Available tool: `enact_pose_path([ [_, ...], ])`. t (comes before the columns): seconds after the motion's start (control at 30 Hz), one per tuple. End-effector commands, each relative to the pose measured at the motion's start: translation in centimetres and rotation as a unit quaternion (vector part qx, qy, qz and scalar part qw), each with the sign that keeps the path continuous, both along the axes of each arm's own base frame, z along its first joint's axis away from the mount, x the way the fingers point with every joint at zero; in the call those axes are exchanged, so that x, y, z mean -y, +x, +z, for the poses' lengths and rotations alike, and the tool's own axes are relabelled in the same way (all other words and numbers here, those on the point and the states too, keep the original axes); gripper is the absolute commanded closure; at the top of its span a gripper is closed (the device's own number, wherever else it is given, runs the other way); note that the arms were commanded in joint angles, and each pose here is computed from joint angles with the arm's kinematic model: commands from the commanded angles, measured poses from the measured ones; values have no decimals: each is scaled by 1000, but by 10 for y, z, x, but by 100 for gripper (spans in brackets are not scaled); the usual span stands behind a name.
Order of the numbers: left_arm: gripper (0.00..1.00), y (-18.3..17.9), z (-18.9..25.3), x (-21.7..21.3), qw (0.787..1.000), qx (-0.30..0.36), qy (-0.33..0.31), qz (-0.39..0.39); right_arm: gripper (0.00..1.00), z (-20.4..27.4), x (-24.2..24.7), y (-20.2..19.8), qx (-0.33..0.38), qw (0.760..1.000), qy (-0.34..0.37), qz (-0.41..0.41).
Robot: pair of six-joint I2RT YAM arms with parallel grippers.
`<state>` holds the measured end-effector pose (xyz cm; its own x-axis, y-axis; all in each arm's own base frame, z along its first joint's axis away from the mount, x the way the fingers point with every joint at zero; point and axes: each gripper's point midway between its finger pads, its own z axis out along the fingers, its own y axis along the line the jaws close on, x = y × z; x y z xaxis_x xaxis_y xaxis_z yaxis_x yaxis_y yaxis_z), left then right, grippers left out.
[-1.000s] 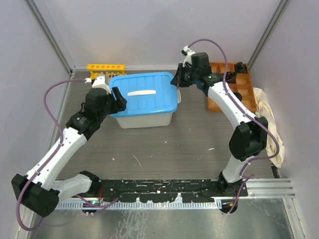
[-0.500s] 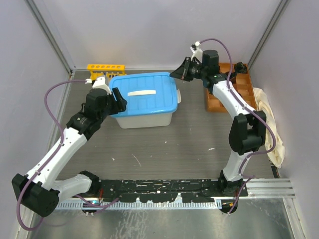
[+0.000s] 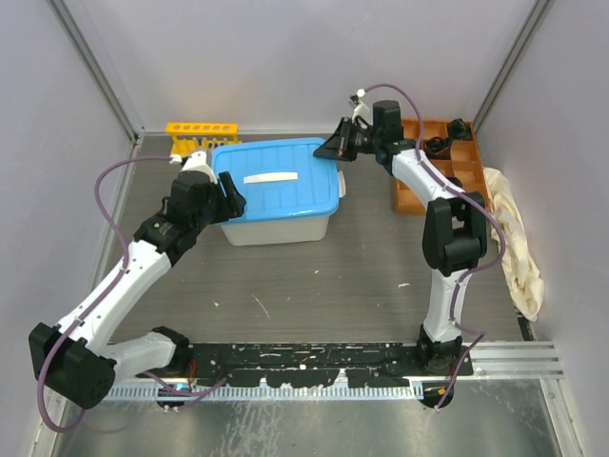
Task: Organize the chemistry lab equipment
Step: Close the lid of the storage box.
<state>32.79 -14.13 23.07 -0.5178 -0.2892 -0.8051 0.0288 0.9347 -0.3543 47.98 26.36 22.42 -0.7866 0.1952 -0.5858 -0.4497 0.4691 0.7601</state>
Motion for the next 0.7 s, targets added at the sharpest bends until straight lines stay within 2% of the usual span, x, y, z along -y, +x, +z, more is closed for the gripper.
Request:
enact_pose_path([
  [0.0,41,9,18,4,999,32,-22,-1,99,25,2,5,49,999,-14,-2],
  [0.4,41,10,12,7,999,25,-24,-5,99,-35,5,14,-3,999,-43,-14],
  [0.67,41,9,7,7,1000,18,-24,-6,99,-51,9,9,-13,998,-49,-25],
])
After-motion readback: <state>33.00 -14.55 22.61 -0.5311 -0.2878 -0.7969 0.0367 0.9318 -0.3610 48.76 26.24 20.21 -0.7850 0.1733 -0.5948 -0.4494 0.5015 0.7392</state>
